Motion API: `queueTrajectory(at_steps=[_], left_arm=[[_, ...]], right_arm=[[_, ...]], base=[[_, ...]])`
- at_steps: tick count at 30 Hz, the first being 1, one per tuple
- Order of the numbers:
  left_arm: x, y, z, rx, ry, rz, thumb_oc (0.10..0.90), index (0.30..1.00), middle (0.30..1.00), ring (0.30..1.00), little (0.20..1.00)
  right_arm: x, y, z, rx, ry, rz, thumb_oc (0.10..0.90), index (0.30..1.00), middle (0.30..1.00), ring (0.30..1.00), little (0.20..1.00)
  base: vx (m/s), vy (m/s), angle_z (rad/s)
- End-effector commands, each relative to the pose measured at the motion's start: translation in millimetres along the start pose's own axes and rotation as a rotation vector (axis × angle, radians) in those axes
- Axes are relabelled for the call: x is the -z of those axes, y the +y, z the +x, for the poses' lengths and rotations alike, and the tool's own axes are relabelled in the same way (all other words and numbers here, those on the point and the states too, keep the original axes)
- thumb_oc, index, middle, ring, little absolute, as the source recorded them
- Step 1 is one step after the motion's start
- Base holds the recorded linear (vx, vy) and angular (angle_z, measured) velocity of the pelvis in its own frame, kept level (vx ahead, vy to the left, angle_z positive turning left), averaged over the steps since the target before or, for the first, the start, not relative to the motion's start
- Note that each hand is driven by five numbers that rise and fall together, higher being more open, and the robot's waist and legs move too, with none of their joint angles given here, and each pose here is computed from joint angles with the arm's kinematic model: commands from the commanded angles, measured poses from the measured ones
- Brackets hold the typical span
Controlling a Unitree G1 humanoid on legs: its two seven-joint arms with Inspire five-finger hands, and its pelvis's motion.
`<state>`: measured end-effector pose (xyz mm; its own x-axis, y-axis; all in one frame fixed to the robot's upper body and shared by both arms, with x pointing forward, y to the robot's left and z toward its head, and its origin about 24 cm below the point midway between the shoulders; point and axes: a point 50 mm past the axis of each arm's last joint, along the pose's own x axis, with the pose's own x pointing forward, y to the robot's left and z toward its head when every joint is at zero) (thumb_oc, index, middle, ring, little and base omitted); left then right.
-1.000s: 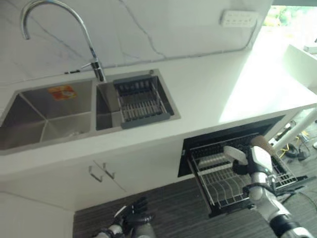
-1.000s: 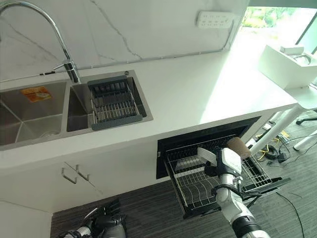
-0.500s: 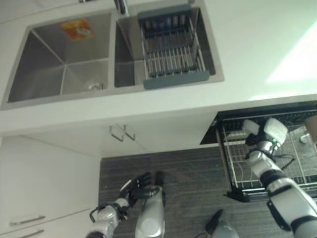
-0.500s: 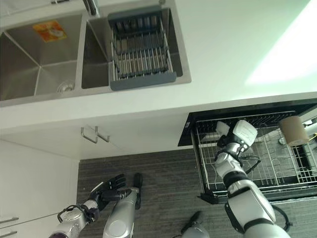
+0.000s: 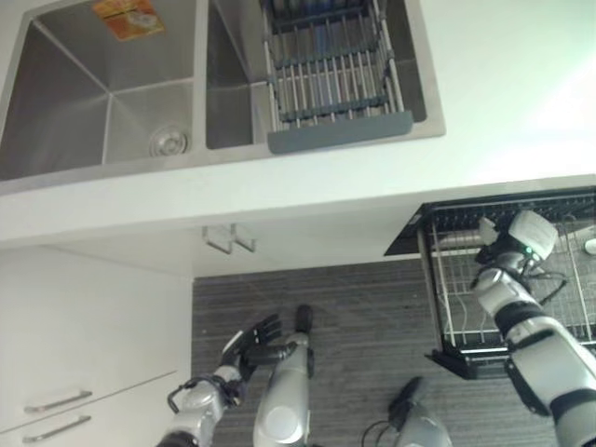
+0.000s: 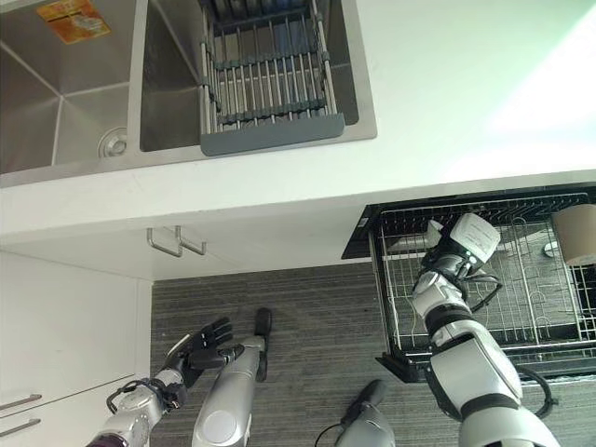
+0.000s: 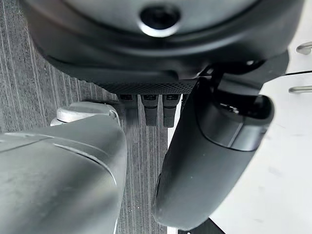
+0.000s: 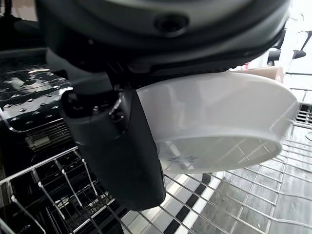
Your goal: Place the dishes in the dishwasher.
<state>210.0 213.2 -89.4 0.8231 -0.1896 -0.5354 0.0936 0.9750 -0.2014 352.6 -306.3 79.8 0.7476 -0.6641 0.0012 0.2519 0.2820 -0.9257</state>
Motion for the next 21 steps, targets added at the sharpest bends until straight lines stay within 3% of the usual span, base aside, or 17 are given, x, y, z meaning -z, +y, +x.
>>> queueTrajectory(at_steps=[1,14,21], left_arm=[[2,13,-11,-0.023,0.024,0.044,0.8,0.9,0.9,0.9,0.9],[-10,14,-4,-0.029,0.035,0.061,0.8,0.9,0.9,0.9,0.9],[-12,23,-6,-0.063,0.045,0.053,0.8,0.9,0.9,0.9,0.9]], right_arm=[[23,-3,7,-0.136,0.129,0.037,0.8,0.9,0.9,0.9,0.9],[23,1,8,-0.421,0.19,0.394,0.8,0.9,0.9,0.9,0.9],[17,-10,12,-0.573,0.103,0.654,0.8,0.9,0.9,0.9,0.9]], base=[[-0.04,-0.027,0.01],[-0.03,0.0,-0.01],[-0.04,0.007,-0.1]])
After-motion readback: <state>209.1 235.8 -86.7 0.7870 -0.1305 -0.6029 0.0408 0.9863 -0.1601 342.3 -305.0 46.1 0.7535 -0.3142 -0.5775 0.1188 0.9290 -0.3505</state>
